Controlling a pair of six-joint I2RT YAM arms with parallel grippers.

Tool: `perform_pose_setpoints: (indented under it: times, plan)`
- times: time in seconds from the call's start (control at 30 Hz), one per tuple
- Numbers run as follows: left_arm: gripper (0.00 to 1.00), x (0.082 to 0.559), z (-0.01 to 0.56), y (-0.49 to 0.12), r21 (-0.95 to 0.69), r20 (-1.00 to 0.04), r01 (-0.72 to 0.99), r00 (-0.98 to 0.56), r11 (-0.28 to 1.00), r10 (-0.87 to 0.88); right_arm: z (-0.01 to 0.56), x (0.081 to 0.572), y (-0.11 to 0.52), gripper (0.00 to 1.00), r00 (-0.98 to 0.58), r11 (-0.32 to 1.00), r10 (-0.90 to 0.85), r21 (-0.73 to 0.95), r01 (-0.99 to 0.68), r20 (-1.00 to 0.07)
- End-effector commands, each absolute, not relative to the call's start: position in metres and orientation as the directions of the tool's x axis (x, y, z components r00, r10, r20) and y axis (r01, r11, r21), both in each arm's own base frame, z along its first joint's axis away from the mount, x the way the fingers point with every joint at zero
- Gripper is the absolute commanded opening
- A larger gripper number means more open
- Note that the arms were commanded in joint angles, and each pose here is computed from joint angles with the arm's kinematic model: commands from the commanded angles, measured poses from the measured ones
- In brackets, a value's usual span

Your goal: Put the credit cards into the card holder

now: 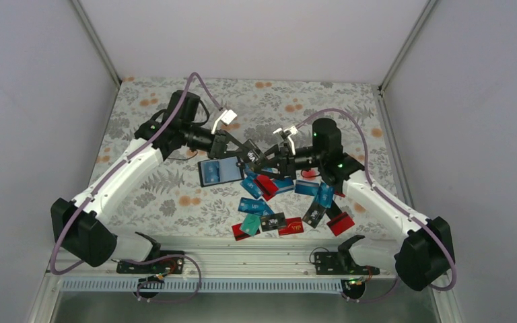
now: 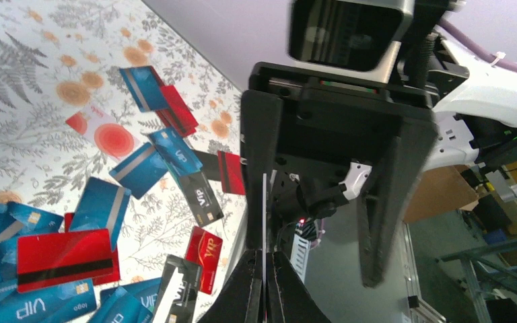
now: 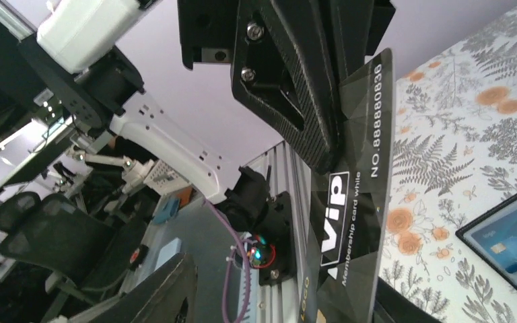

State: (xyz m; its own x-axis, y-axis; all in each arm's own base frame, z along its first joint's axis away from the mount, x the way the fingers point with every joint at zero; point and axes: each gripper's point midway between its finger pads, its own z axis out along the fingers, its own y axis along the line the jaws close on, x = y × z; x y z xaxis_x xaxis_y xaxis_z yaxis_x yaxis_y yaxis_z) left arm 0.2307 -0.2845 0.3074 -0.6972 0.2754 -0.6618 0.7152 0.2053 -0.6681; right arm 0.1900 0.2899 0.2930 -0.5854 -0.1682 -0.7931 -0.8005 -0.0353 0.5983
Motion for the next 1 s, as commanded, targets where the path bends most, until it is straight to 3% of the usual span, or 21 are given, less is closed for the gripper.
perform_pose_setpoints:
  times: [0.0, 0.17, 0.27, 0.37, 0.43, 0.57, 0.63, 0.77, 0.97]
  plan:
    - [0.02, 0.221, 0.305, -0.286, -0.675, -0.664, 0.719, -0.689, 0.166, 0.290, 0.306, 0.174, 0.299, 0.44, -0.534, -0.113, -0.196, 0.560, -0.821, -0.822]
    - [0.02, 0.217, 0.304, -0.285, -0.669, -0.668, 0.725, -0.683, 0.164, 0.295, 0.307, 0.169, 0.302, 0.15, -0.525, -0.129, -0.208, 0.555, -0.822, -0.825]
    - [0.02, 0.216, 0.303, -0.284, -0.668, -0.667, 0.725, -0.683, 0.166, 0.297, 0.304, 0.170, 0.303, 0.05, -0.537, -0.122, -0.213, 0.567, -0.815, -0.817]
    - [0.02, 0.222, 0.305, -0.282, -0.646, -0.681, 0.735, -0.677, 0.206, 0.281, 0.301, 0.172, 0.305, 0.04, -0.551, -0.109, -0.213, 0.580, -0.807, -0.807]
    - [0.07, 0.241, 0.306, -0.277, -0.601, -0.706, 0.732, -0.674, 0.322, 0.217, 0.302, 0.176, 0.306, 0.04, -0.565, -0.087, -0.196, 0.588, -0.804, -0.802]
    - [0.57, 0.252, 0.333, -0.271, -0.582, -0.774, 0.732, -0.632, 0.354, 0.032, 0.319, 0.184, 0.310, 0.04, -0.580, -0.070, -0.109, 0.588, -0.806, -0.807]
    - [0.70, 0.252, 0.345, -0.269, -0.584, -0.794, 0.740, -0.607, 0.333, -0.044, 0.329, 0.191, 0.313, 0.04, -0.586, -0.043, -0.063, 0.589, -0.807, -0.808]
    - [0.73, 0.251, 0.361, -0.264, -0.603, -0.796, 0.741, -0.581, 0.297, -0.168, 0.350, 0.196, 0.314, 0.04, -0.585, -0.054, 0.012, 0.584, -0.810, -0.811]
    - [0.63, 0.235, 0.385, -0.258, -0.585, -0.799, 0.791, -0.526, 0.176, -0.290, 0.374, 0.201, 0.312, 0.04, -0.593, -0.071, 0.107, 0.589, -0.805, -0.798]
